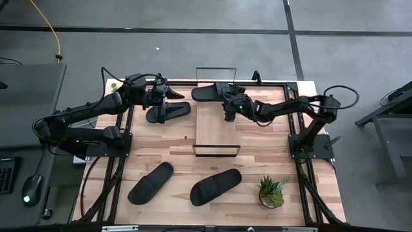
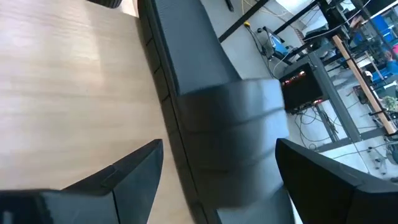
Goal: Pick and place slides into the shelf
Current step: Put the black slide on the shelf
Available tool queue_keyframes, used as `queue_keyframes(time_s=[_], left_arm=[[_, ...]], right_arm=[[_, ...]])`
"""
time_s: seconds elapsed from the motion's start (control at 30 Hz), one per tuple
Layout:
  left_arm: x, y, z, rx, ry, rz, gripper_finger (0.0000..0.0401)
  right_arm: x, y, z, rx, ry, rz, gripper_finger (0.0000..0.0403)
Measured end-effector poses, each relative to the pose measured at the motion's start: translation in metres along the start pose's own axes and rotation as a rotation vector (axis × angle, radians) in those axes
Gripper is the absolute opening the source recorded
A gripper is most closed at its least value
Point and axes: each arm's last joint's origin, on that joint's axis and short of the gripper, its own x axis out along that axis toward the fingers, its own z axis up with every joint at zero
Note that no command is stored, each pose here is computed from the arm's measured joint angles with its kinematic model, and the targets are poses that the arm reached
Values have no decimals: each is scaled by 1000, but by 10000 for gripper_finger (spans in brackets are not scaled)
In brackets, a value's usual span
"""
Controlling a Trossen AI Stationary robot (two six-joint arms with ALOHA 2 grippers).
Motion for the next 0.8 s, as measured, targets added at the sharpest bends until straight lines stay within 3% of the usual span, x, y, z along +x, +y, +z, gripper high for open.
queue_keyframes(time_s=[0.37, 0.63, 0.8], left_arm=[[0, 0, 0, 0, 0, -2, 211], [0, 0, 0, 0, 0, -2, 211], [0, 0, 0, 0, 0, -3, 211]], right_arm=[[29, -5, -1, 21, 72, -69, 300], [30, -7, 0, 25, 121, -162, 300], [30, -8, 0, 26, 119, -164, 300]])
